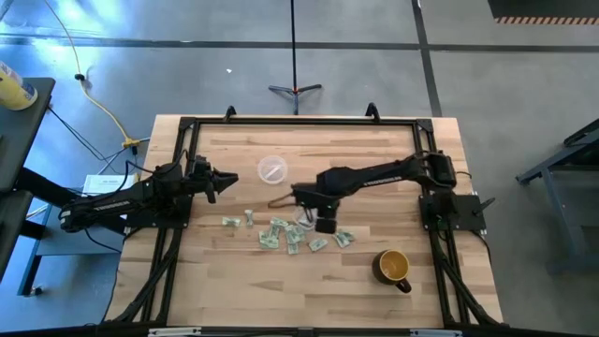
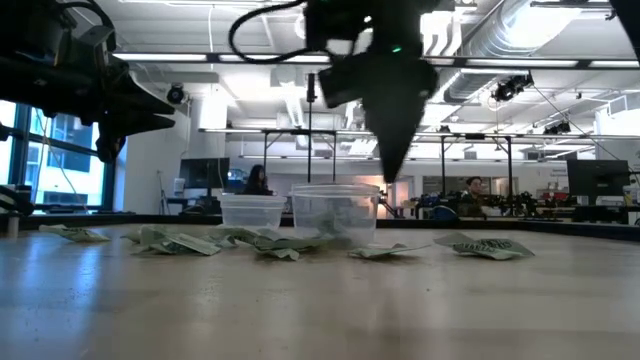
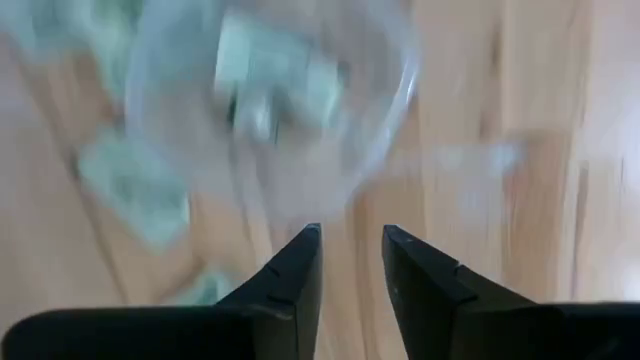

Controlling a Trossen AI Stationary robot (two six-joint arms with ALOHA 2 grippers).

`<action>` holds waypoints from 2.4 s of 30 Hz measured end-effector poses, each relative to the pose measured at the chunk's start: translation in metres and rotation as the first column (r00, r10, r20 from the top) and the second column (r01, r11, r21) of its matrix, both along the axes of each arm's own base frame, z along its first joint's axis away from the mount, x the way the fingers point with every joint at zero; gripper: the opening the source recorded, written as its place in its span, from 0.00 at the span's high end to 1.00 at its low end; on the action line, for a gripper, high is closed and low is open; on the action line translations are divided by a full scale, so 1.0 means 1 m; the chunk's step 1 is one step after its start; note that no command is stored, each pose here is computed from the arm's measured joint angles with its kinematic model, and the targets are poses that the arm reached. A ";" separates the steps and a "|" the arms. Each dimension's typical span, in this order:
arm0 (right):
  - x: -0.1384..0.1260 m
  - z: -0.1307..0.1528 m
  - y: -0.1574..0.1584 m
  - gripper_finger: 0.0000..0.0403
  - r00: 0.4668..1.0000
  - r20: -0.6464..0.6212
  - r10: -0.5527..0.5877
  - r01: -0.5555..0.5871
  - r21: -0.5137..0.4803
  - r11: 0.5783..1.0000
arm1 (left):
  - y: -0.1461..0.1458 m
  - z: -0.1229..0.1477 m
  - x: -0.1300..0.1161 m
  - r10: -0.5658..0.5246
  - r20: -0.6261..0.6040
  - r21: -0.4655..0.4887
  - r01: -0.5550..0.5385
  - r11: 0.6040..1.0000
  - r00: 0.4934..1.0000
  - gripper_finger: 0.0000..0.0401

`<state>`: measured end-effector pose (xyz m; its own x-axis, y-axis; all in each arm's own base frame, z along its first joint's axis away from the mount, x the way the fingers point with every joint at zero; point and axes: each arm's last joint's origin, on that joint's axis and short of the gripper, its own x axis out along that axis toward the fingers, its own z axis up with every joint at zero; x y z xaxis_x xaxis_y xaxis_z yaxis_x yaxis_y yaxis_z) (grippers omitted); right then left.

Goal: Pick and place items into bin
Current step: Put the light green stevia packet into the transparent bin

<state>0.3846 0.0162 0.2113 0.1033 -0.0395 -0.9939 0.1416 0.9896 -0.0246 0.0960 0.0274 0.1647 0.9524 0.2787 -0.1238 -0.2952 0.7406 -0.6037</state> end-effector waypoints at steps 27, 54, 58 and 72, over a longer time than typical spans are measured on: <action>-0.078 -0.057 0.081 0.39 0.898 0.168 -0.407 0.405 0.050 0.913 | -0.001 0.000 0.000 -0.032 -0.007 0.018 0.032 0.999 0.999 0.68; -0.073 -0.075 0.086 0.71 0.946 0.087 -0.312 0.310 0.030 0.950 | 0.001 -0.007 0.005 -0.032 -0.089 -0.009 0.032 0.999 0.995 0.68; -0.076 -0.067 0.081 0.92 0.953 0.076 -0.293 0.290 0.047 0.956 | 0.001 -0.007 0.005 -0.032 -0.087 -0.008 0.032 0.999 0.996 0.68; -0.061 0.011 0.002 0.98 0.860 0.307 -0.407 0.359 0.202 0.911 | 0.001 -0.006 0.005 -0.026 -0.076 -0.003 0.025 1.000 0.997 0.68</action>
